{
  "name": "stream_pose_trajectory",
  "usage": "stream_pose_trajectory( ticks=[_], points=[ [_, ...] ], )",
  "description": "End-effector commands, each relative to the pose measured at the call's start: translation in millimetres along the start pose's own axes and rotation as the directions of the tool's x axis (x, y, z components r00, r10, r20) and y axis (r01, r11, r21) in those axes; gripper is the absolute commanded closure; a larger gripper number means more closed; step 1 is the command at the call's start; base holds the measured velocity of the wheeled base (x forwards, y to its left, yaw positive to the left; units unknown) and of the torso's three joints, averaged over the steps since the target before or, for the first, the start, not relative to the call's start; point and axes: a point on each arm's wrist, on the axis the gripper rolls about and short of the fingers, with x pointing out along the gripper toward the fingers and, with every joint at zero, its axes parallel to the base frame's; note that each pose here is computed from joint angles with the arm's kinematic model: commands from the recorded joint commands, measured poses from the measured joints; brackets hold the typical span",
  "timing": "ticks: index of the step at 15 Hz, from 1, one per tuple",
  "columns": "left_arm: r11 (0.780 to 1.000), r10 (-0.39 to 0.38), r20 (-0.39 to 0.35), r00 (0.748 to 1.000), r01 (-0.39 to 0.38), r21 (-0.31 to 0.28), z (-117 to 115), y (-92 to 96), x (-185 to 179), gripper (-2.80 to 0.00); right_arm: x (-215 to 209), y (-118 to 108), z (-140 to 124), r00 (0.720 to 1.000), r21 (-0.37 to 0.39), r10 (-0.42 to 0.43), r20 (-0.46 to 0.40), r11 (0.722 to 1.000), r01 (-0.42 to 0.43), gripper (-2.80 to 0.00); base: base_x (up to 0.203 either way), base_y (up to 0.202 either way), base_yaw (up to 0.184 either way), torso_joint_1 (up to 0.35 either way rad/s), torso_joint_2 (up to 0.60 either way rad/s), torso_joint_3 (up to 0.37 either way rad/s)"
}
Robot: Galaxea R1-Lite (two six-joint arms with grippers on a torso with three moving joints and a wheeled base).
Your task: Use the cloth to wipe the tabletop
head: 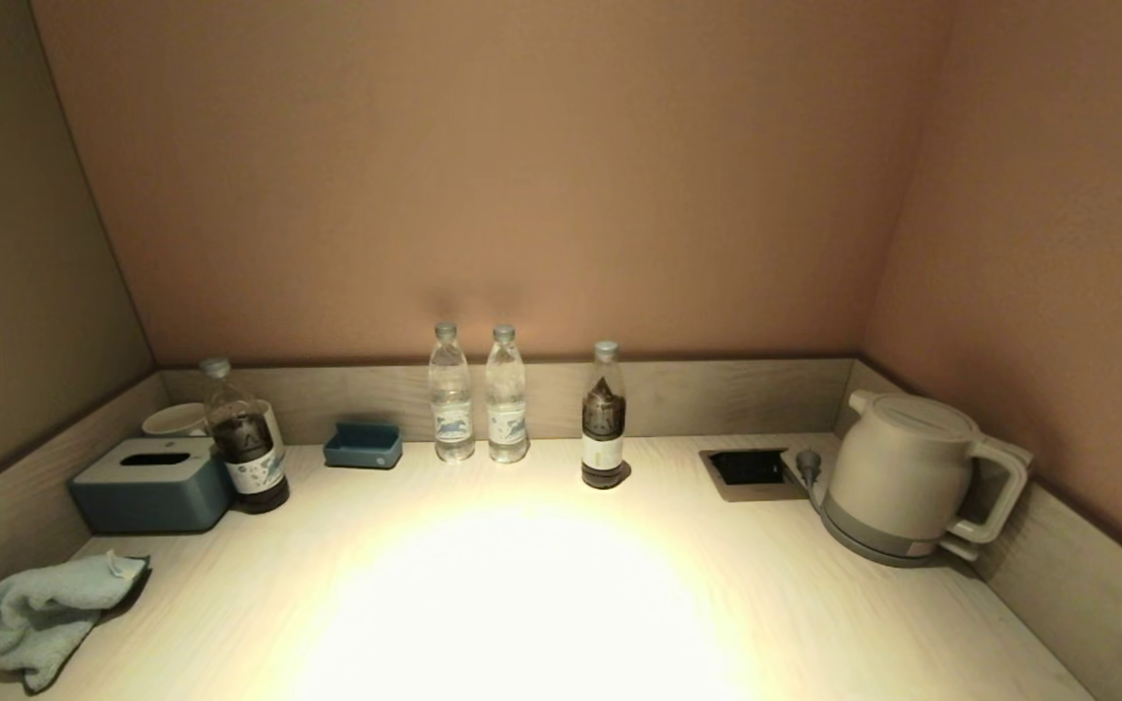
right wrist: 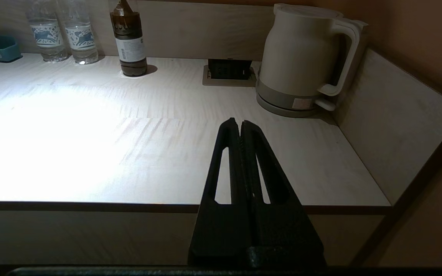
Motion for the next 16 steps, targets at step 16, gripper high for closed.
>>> stream_pose_trajectory(
  ticks=[16],
  points=[
    [1.000,0.000,0.000,1.000,0.000,0.000,0.0,0.0,0.0,0.00,0.1,0.0,0.0,1.000,0.000,0.000,-0.001,1.000,0.000,0.00,0.000,0.000,0.000,0.000,0.00,0.000]
  ],
)
